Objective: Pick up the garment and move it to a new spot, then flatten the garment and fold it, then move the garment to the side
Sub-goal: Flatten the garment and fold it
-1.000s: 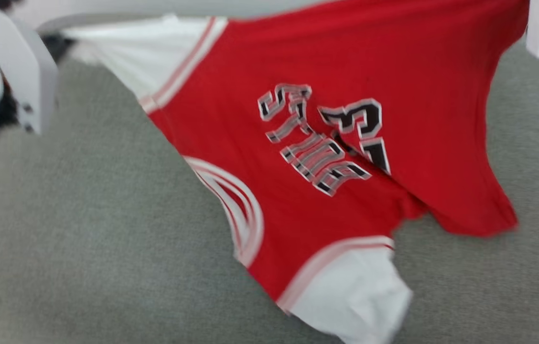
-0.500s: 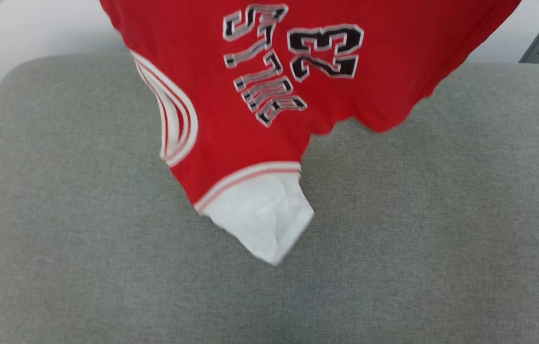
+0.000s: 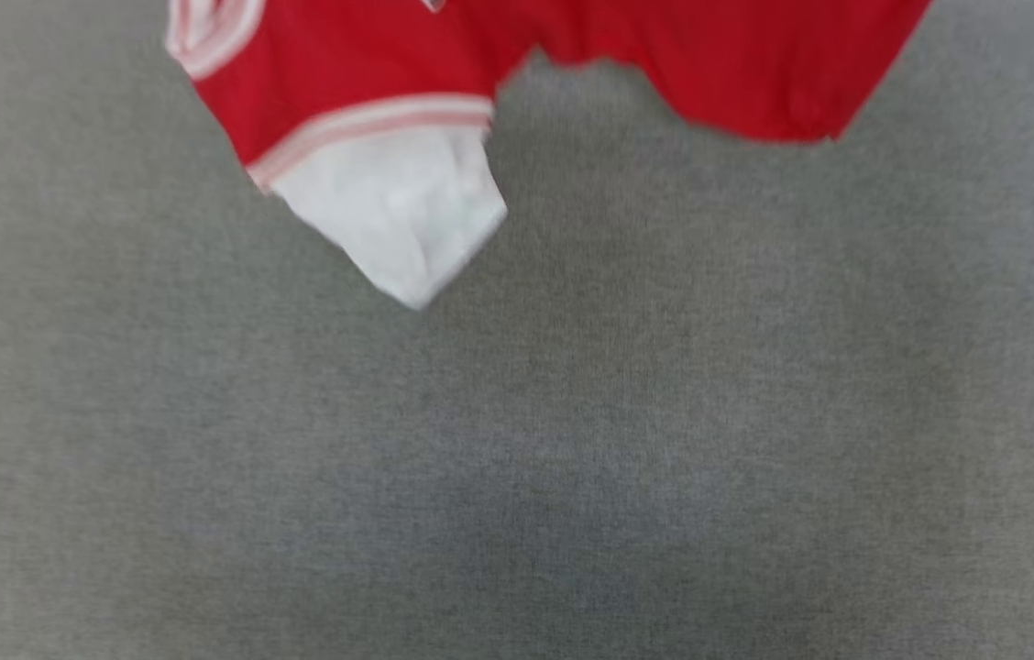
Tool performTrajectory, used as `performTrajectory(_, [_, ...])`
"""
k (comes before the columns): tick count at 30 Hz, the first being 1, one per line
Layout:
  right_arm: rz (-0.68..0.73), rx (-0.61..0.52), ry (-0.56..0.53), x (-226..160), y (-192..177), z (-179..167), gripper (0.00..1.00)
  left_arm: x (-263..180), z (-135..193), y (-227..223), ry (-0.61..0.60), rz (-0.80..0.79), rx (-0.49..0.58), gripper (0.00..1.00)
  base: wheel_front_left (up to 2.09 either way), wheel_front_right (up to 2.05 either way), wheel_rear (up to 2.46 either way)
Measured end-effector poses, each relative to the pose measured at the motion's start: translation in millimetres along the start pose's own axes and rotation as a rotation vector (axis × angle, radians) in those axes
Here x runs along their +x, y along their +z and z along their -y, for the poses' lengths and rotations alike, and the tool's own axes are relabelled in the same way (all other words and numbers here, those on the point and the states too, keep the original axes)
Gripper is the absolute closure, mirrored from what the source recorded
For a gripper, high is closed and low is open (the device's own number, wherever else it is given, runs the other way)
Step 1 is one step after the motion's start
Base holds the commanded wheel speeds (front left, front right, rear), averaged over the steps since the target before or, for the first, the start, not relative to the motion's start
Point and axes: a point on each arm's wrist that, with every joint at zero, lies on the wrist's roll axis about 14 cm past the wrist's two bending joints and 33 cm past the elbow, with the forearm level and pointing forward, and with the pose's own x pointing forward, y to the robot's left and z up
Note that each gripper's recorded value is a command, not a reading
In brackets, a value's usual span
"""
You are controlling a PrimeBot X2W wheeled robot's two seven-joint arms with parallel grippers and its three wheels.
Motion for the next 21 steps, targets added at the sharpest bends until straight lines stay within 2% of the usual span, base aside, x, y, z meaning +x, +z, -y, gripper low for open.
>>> performTrajectory(6, [0.134,-0.073,-0.023,28,-17,-2,1.00,35,-1,6,0.034,0.172,0.007,1.00,0.00,0.00,0.00])
performTrajectory(11, [0.216,-0.150,-0.012,44,-40,-9,1.00,54,12,4,0.004,0.310,-0.008,1.00,0.00,0.00,0.00])
performTrajectory(15, [0.158,-0.171,0.027,52,-83,-25,1.00,61,30,-11,-0.057,0.326,0.002,1.00,0.00,0.00,0.00])
performTrajectory(17, [0.112,-0.159,0.045,53,-105,-33,1.00,60,39,-38,-0.081,0.283,-0.007,1.00,0.00,0.00,0.00])
performTrajectory(21, [-0.005,-0.136,0.095,43,-149,-49,1.00,43,69,-125,-0.168,0.056,0.005,1.00,0.00,0.00,0.00])
